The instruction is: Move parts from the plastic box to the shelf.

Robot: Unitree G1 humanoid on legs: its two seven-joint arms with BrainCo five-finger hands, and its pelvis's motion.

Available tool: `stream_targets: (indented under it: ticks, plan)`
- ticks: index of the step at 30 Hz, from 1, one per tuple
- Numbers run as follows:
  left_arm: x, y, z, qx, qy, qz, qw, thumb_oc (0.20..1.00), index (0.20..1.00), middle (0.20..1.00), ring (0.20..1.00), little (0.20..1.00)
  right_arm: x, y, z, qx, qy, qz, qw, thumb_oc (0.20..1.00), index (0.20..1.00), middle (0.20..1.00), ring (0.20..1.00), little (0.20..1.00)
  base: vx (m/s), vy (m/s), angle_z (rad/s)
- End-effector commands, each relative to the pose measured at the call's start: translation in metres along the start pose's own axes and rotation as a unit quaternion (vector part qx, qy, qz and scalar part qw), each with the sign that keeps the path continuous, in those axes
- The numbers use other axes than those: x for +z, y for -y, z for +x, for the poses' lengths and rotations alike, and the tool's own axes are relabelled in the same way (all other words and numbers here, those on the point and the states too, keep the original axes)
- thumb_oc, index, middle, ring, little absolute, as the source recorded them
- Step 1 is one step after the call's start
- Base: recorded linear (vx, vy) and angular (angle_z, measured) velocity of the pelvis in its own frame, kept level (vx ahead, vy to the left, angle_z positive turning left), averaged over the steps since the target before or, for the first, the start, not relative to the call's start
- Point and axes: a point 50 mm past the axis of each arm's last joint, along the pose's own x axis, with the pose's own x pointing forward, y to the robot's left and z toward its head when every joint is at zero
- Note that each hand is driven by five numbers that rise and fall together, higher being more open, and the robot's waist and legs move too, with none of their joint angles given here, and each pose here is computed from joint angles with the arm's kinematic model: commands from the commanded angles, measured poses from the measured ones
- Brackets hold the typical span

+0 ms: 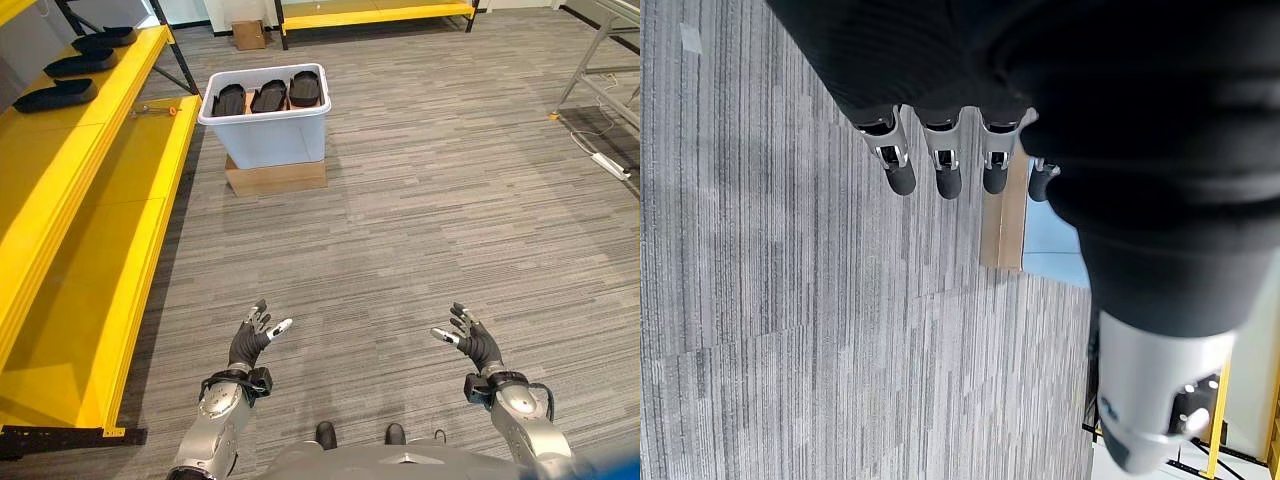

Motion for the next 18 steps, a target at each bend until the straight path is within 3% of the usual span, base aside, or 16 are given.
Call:
stream_targets:
  ticks: [1, 18]
  plan:
    - [0.0194, -0.0069, 0.0066, 0.015, 0.045, -0.005, 0.999, 1.0, 1.0, 1.0, 1.0, 1.0, 0.0144, 0.0011, 0.0025, 0.005, 0.034, 0.01, 0.999, 1.0, 1.0, 1.0, 1.0, 1.0, 0.0, 0.0, 0.0]
    - [0.0168, -0.0081, 0.0064, 0.016, 0.038, -0.003, 0.999, 1.0, 1.0, 1.0, 1.0, 1.0, 0.0108, 0.0016, 0.0026, 0.002, 0.025, 0.009, 1.0, 1.0, 1.0, 1.0, 1.0, 1.0, 0.0, 0.0, 0.0]
